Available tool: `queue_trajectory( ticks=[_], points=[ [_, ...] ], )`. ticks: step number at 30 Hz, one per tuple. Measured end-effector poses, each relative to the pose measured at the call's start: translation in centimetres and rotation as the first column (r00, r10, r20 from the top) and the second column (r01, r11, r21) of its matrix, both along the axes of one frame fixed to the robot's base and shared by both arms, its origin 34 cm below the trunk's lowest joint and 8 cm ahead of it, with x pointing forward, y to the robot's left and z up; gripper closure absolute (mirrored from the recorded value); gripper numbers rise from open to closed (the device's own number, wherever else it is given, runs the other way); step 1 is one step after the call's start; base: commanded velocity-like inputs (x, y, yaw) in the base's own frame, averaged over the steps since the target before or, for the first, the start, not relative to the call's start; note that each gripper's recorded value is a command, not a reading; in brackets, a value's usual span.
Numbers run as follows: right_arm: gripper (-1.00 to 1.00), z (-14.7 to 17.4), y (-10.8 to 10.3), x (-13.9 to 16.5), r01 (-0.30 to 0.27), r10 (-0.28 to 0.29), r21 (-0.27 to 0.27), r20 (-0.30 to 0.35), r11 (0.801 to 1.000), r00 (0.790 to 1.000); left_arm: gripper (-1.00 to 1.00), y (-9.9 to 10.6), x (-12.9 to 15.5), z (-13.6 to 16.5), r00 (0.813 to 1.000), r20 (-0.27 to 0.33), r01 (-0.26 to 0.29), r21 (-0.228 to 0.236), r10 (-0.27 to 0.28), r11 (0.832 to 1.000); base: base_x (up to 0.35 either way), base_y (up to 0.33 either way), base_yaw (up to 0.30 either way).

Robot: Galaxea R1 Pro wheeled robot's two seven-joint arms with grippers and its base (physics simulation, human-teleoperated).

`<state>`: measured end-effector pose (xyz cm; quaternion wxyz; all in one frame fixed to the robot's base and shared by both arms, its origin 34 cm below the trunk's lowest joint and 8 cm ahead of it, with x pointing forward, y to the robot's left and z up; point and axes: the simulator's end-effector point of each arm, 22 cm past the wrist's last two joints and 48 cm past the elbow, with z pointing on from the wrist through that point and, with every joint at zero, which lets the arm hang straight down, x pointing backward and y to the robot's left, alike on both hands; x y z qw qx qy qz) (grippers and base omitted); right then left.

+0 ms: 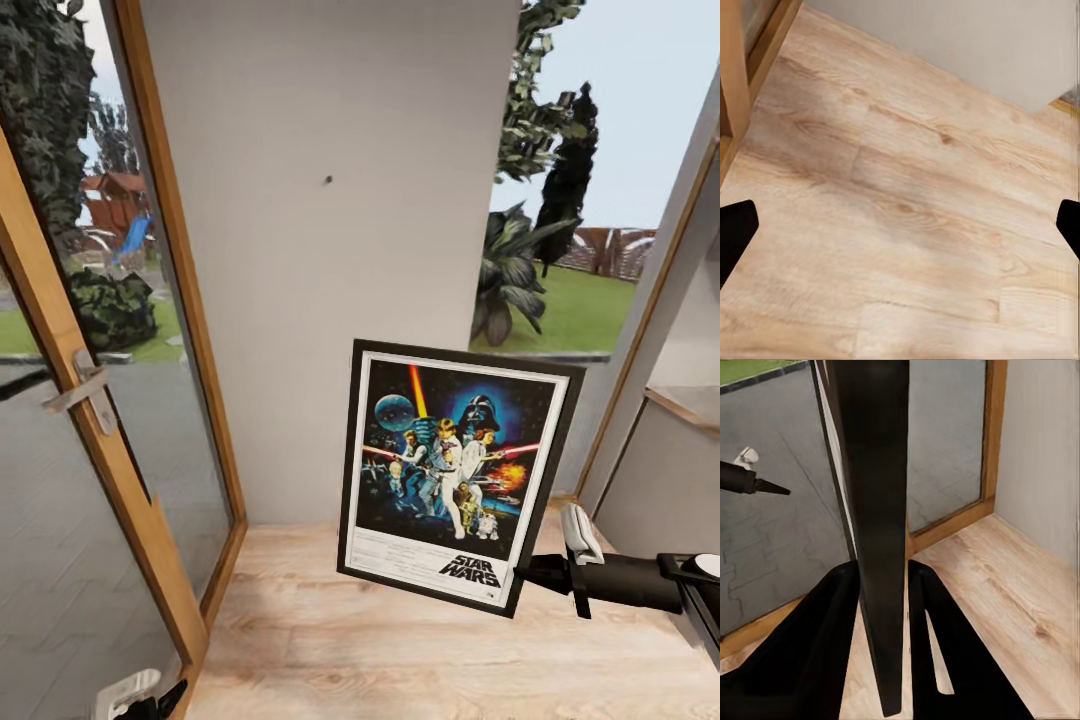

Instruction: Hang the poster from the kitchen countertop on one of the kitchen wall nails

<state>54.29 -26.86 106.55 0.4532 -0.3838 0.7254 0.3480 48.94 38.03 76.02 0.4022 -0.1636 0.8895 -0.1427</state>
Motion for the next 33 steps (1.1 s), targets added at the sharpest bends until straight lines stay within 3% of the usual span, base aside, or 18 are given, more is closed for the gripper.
queue_trajectory(
  ticks=[10,33],
  points=[
    [1.0,0.28,0.0,-0.05,0.0,0.0,0.0,0.006,1.0,1.0,-1.0,0.01,0.13,0.24,1.0,0.006,0.0,0.0,0.0,1.0,0.039,0.001,-0.215],
    [1.0,0.35,0.05,-0.08,-0.001,0.001,0.0,0.008,1.0,1.0,-1.0,0.0,0.1,0.26,1.0,0.006,0.0,0.0,0.0,1.0,0.32,0.064,-0.004]
  ],
)
